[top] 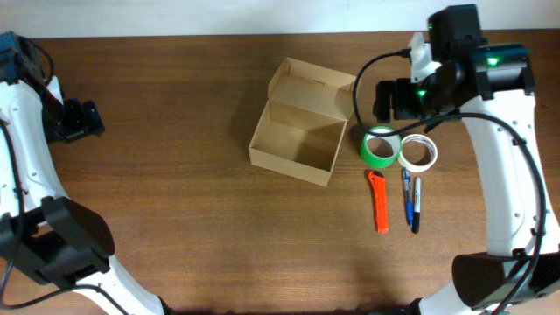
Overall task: Pack container
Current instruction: 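Lower the right gripper onto the green tape roll and grasp it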
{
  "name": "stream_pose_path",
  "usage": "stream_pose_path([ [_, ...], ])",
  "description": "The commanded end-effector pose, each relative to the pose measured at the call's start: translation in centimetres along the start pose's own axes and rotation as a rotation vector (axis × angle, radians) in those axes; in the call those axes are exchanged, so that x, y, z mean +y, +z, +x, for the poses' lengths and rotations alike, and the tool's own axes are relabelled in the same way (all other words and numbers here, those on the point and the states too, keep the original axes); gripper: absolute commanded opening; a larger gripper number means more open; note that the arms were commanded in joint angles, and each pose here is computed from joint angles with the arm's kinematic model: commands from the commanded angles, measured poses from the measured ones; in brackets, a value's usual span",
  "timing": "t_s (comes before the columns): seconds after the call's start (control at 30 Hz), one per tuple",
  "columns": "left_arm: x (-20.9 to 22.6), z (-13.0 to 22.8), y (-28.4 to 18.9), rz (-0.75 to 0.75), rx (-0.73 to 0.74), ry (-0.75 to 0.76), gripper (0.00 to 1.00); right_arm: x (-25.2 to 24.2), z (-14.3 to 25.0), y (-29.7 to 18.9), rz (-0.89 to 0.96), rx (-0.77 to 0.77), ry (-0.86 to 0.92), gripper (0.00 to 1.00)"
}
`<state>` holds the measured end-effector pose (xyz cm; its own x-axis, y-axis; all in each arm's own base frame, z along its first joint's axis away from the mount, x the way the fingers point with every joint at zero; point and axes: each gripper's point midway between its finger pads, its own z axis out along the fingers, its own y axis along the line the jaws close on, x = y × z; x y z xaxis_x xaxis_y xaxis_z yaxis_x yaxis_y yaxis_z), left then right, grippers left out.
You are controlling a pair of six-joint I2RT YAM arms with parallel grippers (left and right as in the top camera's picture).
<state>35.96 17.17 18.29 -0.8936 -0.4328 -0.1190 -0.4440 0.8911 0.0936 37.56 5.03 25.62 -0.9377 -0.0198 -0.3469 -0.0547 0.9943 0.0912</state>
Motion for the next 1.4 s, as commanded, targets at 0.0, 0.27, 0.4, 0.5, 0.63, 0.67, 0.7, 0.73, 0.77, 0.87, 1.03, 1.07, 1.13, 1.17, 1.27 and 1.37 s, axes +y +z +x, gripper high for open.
stream_pose_path([
  [0.0,-0.1,0.4,0.8,0.013,0.025,0.010,1.00,-1.2,-0.6,0.1,0.101,-0.017,0.013,0.99],
  [0.27,-0.1,0.4,0.8,0.013,0.026,0.010,1.00,-1.3,-0.6,0.9,0.102,0.001,0.024,0.99],
  [0.4,-0.1,0.4,0.8,0.013,0.025,0.010,1.00,-2.3,-0.8,1.6,0.152,0.014,0.068,0.99],
  [0.5,-0.1,0.4,0.8,0.013,0.026,0.010,1.00,-3.7,-0.3,3.2,0.189,0.058,0.227,0.99],
  [0.63,-0.1,0.4,0.8,0.013,0.026,0.010,1.00,-4.7,1.1,7.7,0.226,0.196,0.420,0.94],
  [0.67,-0.1,0.4,0.8,0.013,0.026,0.010,1.00,-4.7,1.5,8.7,0.234,0.231,0.453,0.92],
  [0.7,-0.1,0.4,0.8,0.013,0.026,0.010,1.00,-4.8,1.9,9.8,0.250,0.266,0.486,0.91],
  [0.73,-0.1,0.4,0.8,0.013,0.026,0.010,1.00,-4.9,2.3,10.8,0.258,0.292,0.506,0.90],
  [0.77,-0.1,0.4,0.8,0.013,0.026,0.010,1.00,-4.8,2.6,11.9,0.257,0.322,0.519,0.90],
  [0.87,-0.1,0.4,0.8,0.013,0.026,0.010,1.00,-4.4,3.4,15.0,0.243,0.402,0.526,0.87],
  [1.03,-0.1,0.4,0.8,0.013,0.026,0.010,1.00,-4.8,4.0,17.5,0.257,0.446,0.527,0.86],
  [1.07,-0.1,0.4,0.8,0.013,0.026,0.010,1.00,-4.8,3.9,17.7,0.255,0.443,0.526,0.86],
  [1.13,-0.1,0.4,0.8,0.013,0.026,0.010,1.00,-4.8,3.6,17.8,0.251,0.432,0.524,0.86],
  [1.17,-0.1,0.4,0.8,0.013,0.026,0.010,1.00,-4.9,3.5,17.9,0.249,0.427,0.521,0.87],
  [1.27,-0.1,0.4,0.8,0.013,0.026,0.010,1.00,-5.3,3.4,18.0,0.247,0.421,0.532,0.87],
  [1.37,-0.1,0.4,0.8,0.013,0.026,0.010,1.00,-5.2,3.2,18.2,0.182,0.428,0.513,0.87],
])
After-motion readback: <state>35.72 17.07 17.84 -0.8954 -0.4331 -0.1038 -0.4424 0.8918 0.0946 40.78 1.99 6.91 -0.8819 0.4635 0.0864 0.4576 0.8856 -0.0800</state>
